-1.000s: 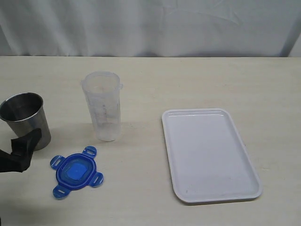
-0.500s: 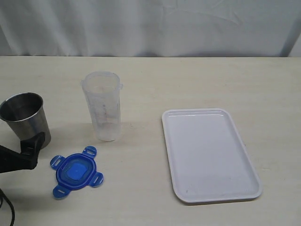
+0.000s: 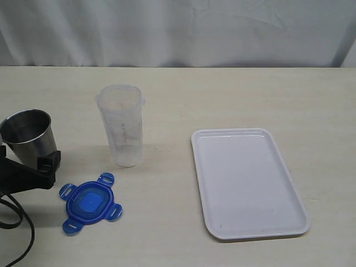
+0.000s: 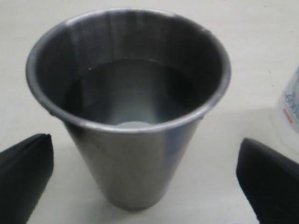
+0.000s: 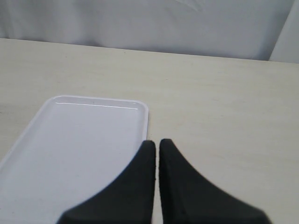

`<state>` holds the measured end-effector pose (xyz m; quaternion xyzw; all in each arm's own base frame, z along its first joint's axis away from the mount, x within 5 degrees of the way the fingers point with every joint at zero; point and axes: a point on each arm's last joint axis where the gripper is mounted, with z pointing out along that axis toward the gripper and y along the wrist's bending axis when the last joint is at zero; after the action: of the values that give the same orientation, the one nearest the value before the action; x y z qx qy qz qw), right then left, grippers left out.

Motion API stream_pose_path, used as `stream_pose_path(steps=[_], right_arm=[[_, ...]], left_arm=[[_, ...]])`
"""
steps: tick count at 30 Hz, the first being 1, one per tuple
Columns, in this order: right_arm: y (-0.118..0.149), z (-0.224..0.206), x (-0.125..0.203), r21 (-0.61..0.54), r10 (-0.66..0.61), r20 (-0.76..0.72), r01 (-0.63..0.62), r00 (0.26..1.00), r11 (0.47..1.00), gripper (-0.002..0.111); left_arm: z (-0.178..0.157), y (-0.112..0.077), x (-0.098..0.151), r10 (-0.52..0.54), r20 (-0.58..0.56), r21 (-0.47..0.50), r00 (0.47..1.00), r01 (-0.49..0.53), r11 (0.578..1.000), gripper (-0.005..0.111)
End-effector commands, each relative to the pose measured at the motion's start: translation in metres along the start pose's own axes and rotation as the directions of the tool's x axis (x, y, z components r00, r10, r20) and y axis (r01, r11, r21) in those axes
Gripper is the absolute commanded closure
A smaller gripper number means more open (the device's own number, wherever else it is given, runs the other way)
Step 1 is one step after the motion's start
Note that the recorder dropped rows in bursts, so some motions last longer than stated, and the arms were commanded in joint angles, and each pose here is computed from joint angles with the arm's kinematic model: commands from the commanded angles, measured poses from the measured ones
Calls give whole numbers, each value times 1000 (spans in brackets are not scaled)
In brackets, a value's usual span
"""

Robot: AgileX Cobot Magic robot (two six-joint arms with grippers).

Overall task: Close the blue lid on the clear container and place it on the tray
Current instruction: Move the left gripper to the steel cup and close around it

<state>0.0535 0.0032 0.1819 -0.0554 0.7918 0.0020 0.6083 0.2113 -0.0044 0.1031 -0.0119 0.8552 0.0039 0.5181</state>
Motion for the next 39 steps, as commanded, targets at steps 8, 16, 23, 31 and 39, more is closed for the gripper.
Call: stream_pose_path(steps=[8, 16, 23, 31, 39], right_arm=[[-1, 0, 0, 10, -6, 6, 6, 1000, 1000, 104], [0, 0, 0, 7, 2, 6, -2, 1000, 1000, 104], [0, 0, 0, 7, 2, 6, -2, 1000, 1000, 104], [0, 0, 0, 7, 2, 6, -2, 1000, 1000, 104], [0, 0, 0, 7, 2, 6, -2, 1000, 1000, 104]], left_arm=[[15, 1, 1, -8, 13, -19, 1000, 8, 1000, 2], [25, 1, -5, -18, 11, -28, 1000, 18, 999, 2], [25, 4, -2, -41, -17, -61, 999, 39, 997, 2], [30, 4, 4, -38, -40, -64, 998, 36, 997, 2], [31, 3, 5, -31, -40, -54, 999, 28, 998, 2]])
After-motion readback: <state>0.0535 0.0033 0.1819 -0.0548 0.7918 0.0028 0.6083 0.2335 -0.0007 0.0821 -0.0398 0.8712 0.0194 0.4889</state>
